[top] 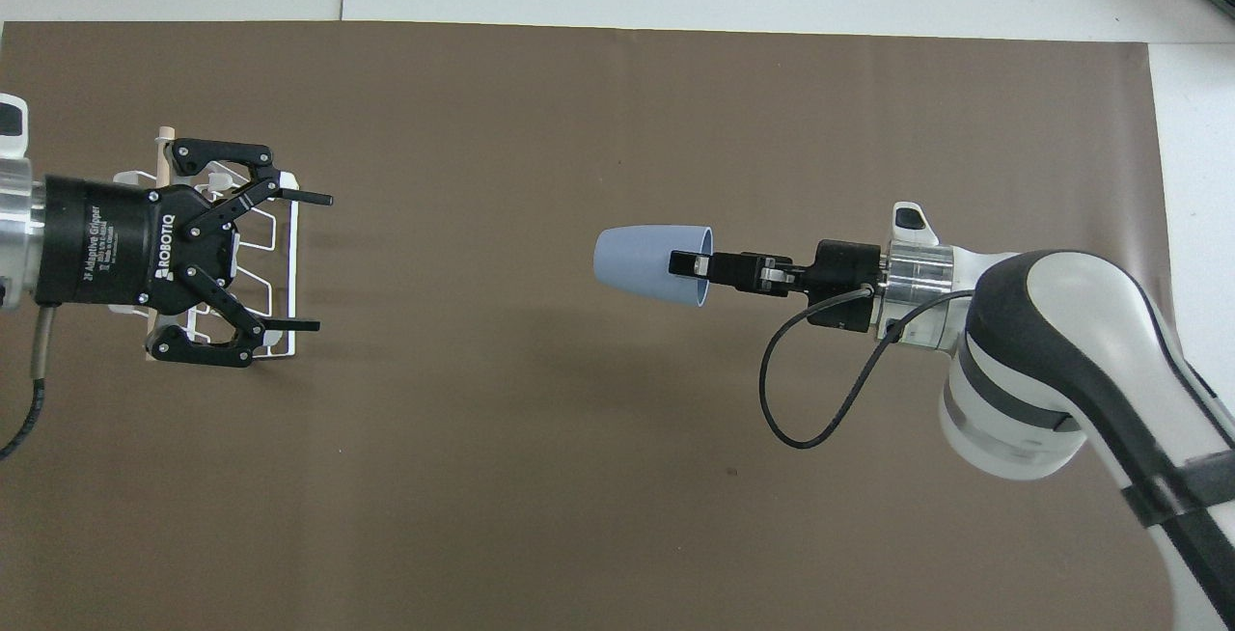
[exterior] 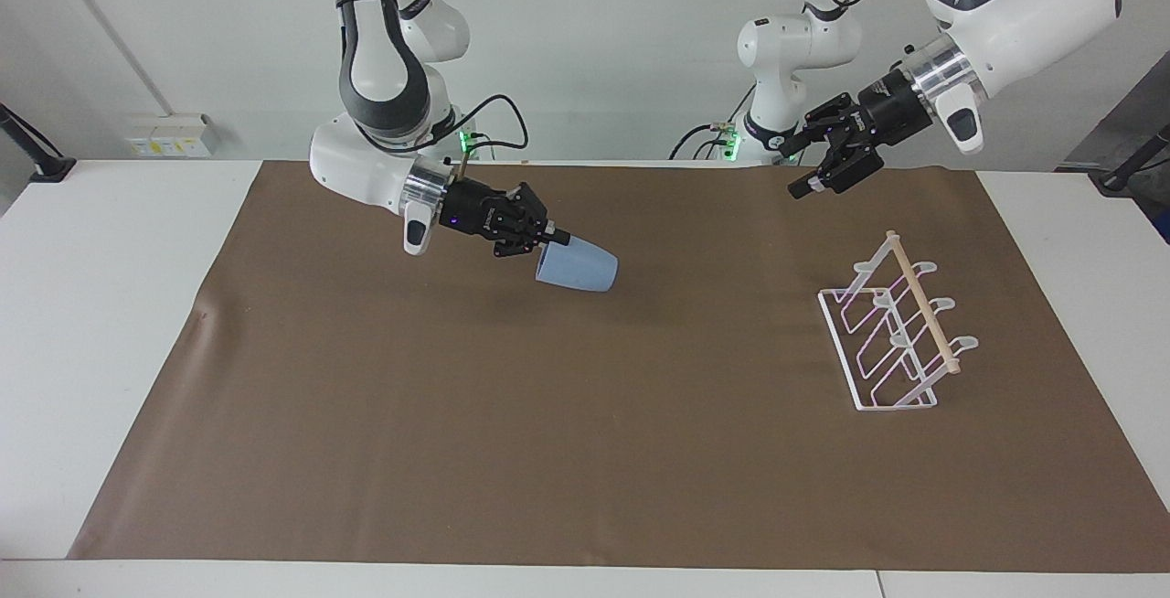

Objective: Hang cup on cup holder
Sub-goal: 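Carry the cup toward center while the left gripper lifts off the rack, then close the left gripper on the cup held by the right gripper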

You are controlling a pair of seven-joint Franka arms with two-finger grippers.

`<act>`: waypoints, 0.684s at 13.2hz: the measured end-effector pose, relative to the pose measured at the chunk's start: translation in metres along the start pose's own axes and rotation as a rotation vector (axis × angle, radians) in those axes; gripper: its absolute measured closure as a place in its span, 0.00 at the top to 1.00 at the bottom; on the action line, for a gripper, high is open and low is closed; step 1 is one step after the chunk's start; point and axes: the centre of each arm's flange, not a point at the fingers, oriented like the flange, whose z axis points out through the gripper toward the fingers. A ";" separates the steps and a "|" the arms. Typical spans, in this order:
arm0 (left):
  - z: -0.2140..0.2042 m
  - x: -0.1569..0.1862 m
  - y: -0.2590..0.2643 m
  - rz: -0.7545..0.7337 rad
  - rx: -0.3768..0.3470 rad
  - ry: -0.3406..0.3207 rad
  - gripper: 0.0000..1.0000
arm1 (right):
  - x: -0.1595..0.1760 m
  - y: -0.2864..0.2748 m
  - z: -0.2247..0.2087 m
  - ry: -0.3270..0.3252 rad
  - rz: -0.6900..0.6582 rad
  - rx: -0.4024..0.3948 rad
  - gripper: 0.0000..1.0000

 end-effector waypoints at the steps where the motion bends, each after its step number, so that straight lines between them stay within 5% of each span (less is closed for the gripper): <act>1: 0.009 0.005 -0.003 -0.020 0.013 -0.011 1.00 | -0.003 -0.007 0.007 0.008 0.011 0.030 0.05; 9: 0.092 -0.014 0.003 -0.140 -0.025 -0.046 1.00 | -0.010 -0.081 0.060 0.014 0.053 0.055 0.05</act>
